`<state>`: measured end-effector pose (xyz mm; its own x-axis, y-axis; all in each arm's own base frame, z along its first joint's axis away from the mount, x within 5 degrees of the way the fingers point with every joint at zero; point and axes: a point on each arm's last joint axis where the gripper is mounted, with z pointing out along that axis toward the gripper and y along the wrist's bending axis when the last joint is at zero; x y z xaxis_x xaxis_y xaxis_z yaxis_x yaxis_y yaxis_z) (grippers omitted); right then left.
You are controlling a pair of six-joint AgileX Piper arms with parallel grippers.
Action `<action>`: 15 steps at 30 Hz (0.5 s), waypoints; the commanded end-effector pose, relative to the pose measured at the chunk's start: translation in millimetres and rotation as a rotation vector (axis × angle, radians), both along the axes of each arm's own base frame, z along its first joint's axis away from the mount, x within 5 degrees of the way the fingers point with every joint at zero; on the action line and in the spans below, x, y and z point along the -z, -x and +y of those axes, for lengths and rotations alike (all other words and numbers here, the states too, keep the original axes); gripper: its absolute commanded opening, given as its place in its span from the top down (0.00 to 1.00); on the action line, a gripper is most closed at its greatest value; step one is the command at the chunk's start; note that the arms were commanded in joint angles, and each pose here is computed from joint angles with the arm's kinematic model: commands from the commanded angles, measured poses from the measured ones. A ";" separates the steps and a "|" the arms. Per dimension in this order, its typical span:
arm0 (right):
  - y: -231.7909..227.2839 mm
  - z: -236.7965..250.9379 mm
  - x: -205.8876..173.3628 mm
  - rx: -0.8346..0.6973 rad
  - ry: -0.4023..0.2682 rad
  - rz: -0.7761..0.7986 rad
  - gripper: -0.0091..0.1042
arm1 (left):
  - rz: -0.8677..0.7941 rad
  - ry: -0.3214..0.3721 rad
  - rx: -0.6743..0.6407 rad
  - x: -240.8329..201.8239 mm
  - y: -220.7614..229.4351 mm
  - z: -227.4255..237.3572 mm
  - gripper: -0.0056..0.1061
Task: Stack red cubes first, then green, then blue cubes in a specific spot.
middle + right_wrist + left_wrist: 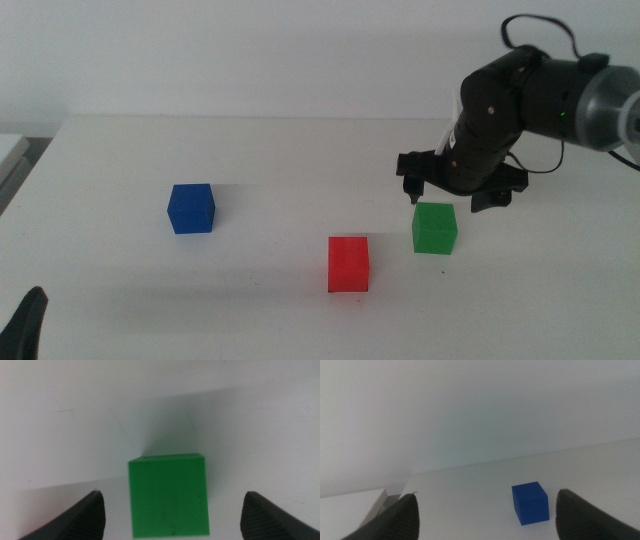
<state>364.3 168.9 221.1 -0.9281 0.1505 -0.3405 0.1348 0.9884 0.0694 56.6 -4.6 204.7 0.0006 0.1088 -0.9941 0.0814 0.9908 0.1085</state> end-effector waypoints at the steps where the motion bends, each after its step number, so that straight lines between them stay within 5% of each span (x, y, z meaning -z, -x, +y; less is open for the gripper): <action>1: -5.5 -4.7 7.2 0.023 0.019 -0.009 0.10 | -0.010 0.007 -0.002 -0.8 0.3 0.1 0.11; 15: -10.9 4.9 37.5 0.011 0.030 0.030 0.10 | -0.010 0.007 -0.002 -0.8 0.3 0.1 0.11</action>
